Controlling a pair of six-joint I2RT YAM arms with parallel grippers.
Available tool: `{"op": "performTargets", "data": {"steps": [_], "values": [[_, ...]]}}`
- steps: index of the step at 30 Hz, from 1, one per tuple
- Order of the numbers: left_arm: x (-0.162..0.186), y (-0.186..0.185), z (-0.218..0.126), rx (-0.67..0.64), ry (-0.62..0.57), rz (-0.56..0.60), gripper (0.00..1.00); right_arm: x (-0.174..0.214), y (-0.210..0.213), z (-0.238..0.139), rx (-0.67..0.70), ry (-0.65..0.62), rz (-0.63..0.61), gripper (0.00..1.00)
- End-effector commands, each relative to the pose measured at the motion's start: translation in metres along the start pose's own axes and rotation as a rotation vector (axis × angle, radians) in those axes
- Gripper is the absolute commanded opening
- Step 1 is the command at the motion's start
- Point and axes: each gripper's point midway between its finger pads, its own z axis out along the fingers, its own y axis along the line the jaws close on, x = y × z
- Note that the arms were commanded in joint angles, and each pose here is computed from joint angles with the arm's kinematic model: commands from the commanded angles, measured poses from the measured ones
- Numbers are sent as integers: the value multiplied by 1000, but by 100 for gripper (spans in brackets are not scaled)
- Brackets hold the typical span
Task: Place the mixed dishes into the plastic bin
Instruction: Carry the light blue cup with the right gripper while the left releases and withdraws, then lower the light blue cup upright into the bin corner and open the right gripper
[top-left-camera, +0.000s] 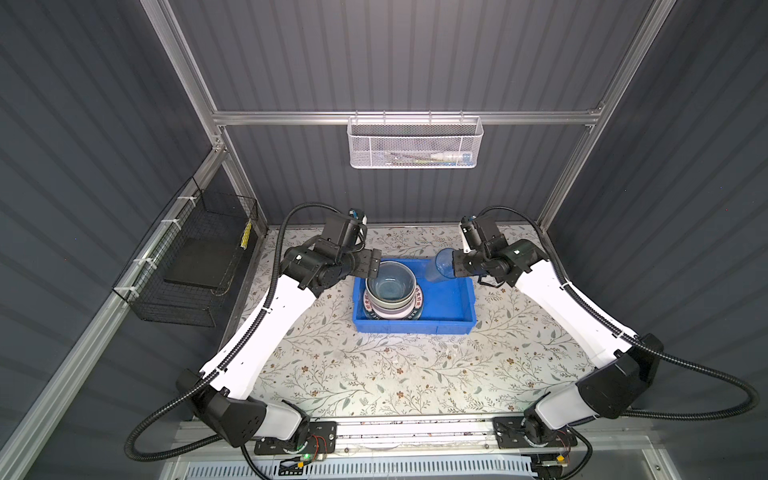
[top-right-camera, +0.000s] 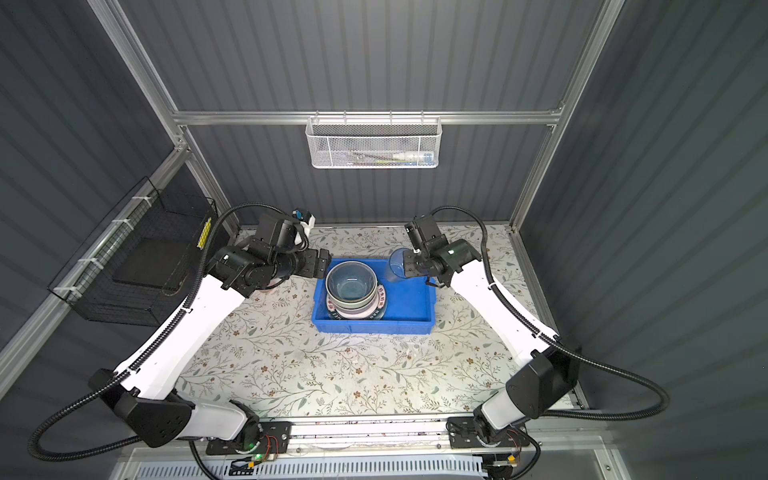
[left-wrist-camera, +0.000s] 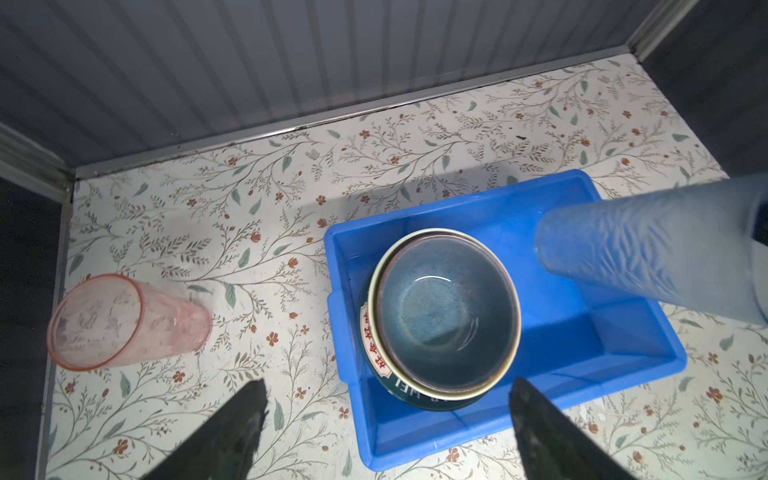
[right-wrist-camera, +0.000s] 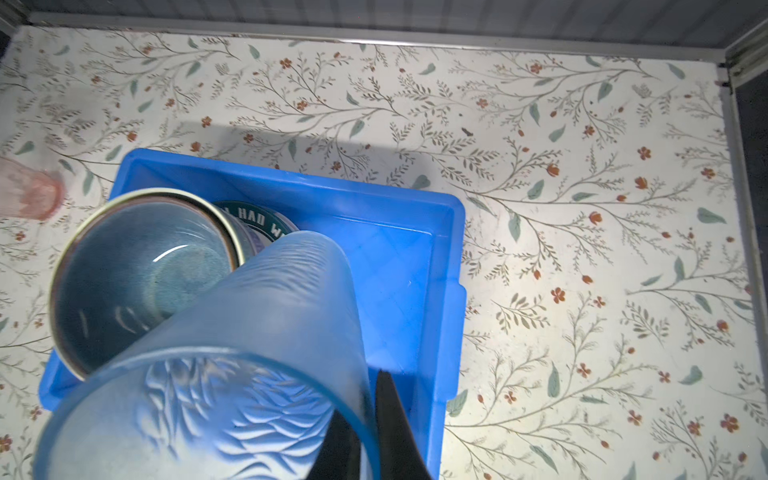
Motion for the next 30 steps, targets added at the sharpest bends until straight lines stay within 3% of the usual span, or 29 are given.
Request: {"op": "performTargets", "data": {"steps": [1,6,17,30], "values": [[14,26,10,-42,47,-114,92,2,-14,2,54,-2,-2,0],[26,39,15,-74,73,-132,93,6,-26,20,129,49,-24,0],[43,61,13,-188,119,-146,93,-2,-34,70,160,143,-82,0],[55,74,12,-246,142,-153,93,-2,-53,97,188,182,-77,0]]}}
